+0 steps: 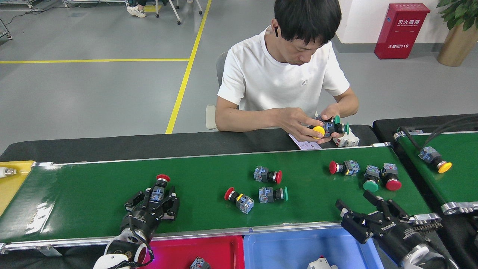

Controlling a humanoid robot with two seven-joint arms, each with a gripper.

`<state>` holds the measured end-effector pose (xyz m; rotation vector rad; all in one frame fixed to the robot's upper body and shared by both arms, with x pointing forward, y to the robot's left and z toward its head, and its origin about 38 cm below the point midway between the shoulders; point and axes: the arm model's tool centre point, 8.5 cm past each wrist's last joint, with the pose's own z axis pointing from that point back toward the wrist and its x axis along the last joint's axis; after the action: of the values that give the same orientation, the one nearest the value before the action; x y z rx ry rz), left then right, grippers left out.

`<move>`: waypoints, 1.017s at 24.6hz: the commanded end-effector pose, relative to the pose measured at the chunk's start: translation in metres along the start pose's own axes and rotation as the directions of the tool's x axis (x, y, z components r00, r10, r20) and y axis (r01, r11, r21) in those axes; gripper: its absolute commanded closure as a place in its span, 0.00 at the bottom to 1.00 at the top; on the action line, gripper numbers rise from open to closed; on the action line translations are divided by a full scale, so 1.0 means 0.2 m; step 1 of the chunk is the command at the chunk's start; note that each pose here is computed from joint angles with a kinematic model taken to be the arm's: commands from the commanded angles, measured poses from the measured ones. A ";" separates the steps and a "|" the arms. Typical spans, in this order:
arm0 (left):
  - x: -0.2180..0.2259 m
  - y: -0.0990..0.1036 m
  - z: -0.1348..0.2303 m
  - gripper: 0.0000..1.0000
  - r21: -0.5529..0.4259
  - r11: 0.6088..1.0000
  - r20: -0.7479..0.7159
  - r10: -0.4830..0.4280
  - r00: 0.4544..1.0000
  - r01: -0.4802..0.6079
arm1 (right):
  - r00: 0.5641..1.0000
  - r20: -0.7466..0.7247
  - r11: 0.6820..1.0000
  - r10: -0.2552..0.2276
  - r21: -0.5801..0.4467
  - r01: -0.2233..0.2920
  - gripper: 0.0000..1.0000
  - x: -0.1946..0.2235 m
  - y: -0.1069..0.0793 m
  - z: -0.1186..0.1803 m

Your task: Pick switch part from conveyor to tray

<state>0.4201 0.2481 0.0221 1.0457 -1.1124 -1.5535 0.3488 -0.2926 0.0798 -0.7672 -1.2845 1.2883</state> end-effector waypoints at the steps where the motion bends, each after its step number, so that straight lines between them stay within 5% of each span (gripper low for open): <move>1: -0.05 0.05 0.04 0.96 0.045 0.999 -0.010 -0.001 1.000 0.002 | 0.995 -0.093 0.996 0.026 -0.086 -0.034 0.05 -0.02 0.00 -0.01; 5: -0.08 0.09 0.23 0.96 0.126 0.992 0.037 -0.023 0.999 0.018 | 0.992 -0.117 0.979 0.052 -0.188 -0.073 0.05 0.03 0.09 0.05; 13: -0.02 -0.12 0.86 0.93 0.147 0.984 0.249 -0.136 0.959 0.102 | 0.992 -0.118 0.985 0.045 -0.160 -0.064 0.04 0.06 0.17 0.17; 14: -0.03 -0.15 0.89 0.82 0.129 0.984 0.262 -0.151 0.953 0.121 | 0.992 -0.118 0.985 0.044 -0.159 -0.062 0.04 0.06 0.18 0.17; 16: -0.04 -0.15 0.89 0.37 0.124 0.985 0.259 -0.151 0.954 0.122 | 0.992 -0.118 0.985 0.044 -0.159 -0.062 0.04 0.06 0.18 0.17; 17: -0.04 -0.14 0.88 0.00 0.131 0.984 0.253 -0.148 0.956 0.117 | 0.992 -0.118 0.985 0.042 -0.159 -0.061 0.04 0.06 0.18 0.17; 22: -0.03 -0.09 0.83 0.00 0.170 0.979 0.251 -0.150 0.956 0.109 | 0.982 -0.188 0.982 0.018 -0.180 -0.053 0.09 0.09 0.13 0.09; 25: -0.04 -0.07 0.82 0.00 0.175 0.980 0.228 -0.138 0.964 0.099 | 0.969 -0.241 0.988 0.054 -0.125 -0.086 0.09 0.19 0.14 -0.03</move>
<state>0.2573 0.2868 0.0390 1.0373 -1.3728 -1.7666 0.3341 -0.2524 0.0575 -1.0225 -1.2078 1.1482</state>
